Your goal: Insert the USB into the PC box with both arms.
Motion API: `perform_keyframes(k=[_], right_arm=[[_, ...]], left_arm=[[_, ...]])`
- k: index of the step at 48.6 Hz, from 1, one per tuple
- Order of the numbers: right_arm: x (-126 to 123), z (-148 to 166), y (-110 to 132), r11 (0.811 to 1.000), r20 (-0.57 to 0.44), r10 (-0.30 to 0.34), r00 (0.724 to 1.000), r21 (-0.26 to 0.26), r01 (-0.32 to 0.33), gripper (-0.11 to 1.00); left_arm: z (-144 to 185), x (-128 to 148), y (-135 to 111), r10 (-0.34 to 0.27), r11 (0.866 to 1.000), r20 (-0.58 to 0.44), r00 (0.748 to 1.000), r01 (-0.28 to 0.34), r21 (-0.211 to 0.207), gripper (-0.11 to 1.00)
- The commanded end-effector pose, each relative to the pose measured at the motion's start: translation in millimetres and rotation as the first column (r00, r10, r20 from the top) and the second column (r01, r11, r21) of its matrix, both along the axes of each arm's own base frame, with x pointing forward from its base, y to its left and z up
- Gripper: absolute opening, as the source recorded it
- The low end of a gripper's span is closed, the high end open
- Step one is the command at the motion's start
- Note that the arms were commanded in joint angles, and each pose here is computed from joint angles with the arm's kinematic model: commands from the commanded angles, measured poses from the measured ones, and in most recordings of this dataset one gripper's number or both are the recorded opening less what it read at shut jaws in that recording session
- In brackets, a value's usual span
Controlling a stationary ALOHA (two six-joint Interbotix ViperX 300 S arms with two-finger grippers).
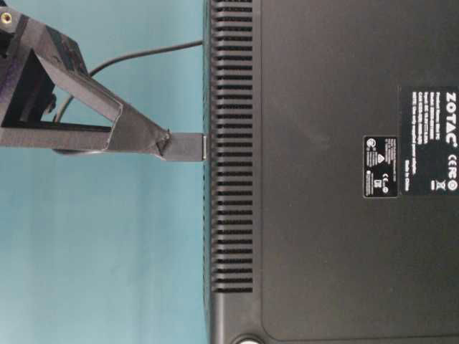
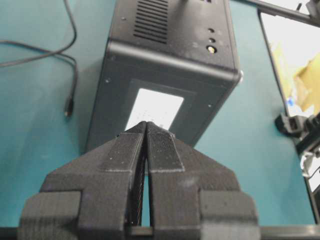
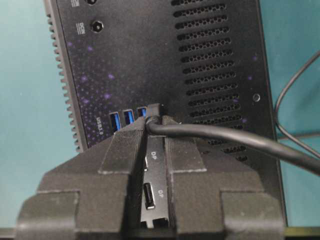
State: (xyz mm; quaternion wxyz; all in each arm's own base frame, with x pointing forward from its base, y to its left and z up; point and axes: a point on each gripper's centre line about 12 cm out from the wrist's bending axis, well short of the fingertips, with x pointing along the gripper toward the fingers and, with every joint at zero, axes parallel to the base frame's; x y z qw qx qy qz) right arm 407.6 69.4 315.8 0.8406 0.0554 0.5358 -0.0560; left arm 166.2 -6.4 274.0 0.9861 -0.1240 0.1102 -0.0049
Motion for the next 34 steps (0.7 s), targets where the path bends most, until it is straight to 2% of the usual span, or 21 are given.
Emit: perform_keyframes(k=[1,16,24,34], right_arm=[[-2.1,4.0,20.0,0.999,0.015,0.041,0.999,0.036,-0.041,0.10],[1.6,-0.5,23.4,0.998,0.010,0.047,0.999,0.049,-0.047,0.10],[0.0,0.0,21.7,0.998,-0.008,0.030,1.000,0.052,-0.029,0.10],[-2.6,4.1,17.8,0.999,-0.025,0.027,0.999,0.041,-0.026,0.10]], left_arm=[[6.7,1.5,-0.3,-0.001,1.000,0.017,1.000,0.001,-0.001,0.00],[6.1,1.5,-0.3,-0.001,1.000,0.015,1.000,0.001,-0.001,0.00],[5.9,1.5,-0.3,-0.001,1.000,0.014,1.000,0.001,-0.001,0.00],[6.1,1.5,-0.3,-0.002,1.000,0.015,1.000,0.002,0.001,0.00]])
